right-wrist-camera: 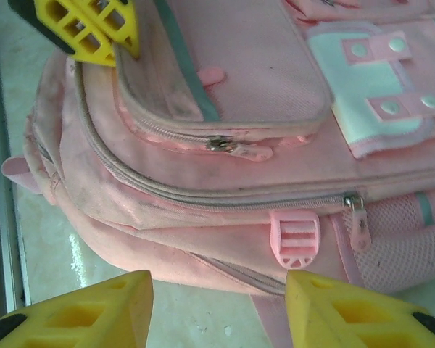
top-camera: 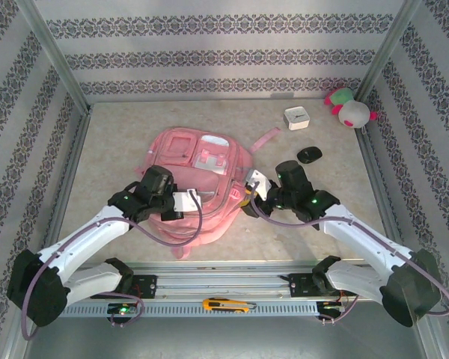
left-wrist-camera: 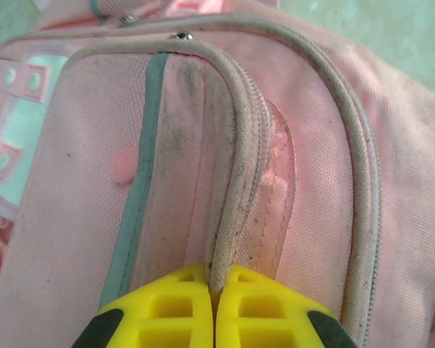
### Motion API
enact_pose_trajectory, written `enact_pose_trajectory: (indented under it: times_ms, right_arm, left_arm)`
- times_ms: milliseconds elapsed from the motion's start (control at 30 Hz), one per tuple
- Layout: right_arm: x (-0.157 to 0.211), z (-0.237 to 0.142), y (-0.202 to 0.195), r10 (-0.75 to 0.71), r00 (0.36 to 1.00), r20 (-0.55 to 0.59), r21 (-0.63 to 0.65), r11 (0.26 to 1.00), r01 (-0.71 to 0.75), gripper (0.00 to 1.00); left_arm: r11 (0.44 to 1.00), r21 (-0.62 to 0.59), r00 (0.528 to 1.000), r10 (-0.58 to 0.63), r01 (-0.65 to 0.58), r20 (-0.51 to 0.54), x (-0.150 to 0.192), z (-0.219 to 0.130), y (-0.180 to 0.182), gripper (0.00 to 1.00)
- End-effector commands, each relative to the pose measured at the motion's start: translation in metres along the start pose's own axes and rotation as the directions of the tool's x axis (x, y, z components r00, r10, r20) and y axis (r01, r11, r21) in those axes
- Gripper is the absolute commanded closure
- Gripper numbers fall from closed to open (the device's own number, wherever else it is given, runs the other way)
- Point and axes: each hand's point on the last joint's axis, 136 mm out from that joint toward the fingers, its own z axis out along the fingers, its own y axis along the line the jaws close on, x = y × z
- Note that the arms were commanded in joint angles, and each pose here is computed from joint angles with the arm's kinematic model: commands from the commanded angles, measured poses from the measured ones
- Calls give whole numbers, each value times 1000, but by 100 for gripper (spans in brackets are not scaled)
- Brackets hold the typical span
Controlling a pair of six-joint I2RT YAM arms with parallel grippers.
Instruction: Pack books, pencil case, and school supplies into a backpack
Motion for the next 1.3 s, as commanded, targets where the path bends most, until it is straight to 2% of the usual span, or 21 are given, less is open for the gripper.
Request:
enact_pose_trajectory:
  times_ms: [0,167,400,667,833,967,1133,1200,1267]
  right_arm:
    - [-19,2,-1,-125,991,50,-63,990,128,46]
    - [-27,27,-16,-114,993,17,-167,979,115,45]
    - [-20,57,-27,-84,996,-26,-306,949,72,44]
    - [-20,70,-15,-40,999,-11,-468,883,30,45]
    - [-28,63,9,7,1000,-7,-583,812,-10,51]
    - [-23,54,21,34,998,-44,-615,787,-54,57]
    - [-19,52,20,70,996,-54,-608,789,-89,65]
    - [-20,55,16,89,994,-58,-596,796,-106,65]
    - [-22,60,13,110,992,-56,-584,802,-122,61]
  left_arm:
    - [994,-41,973,-95,106,212,-41,-25,15,100]
    - [979,-47,936,-175,199,305,-48,-27,17,100]
    - [973,-36,914,-199,226,353,-52,-29,21,100]
    - [971,-27,896,-207,236,392,-56,-30,22,100]
    - [969,-31,895,-213,244,392,-55,-29,23,100]
    - [968,-43,898,-214,249,384,-53,-28,26,100]
    - [967,-33,894,-219,251,391,-55,-27,26,100]
    - [967,-33,890,-218,252,401,-57,-28,26,100]
    - [966,-34,888,-220,255,404,-57,-29,27,100]
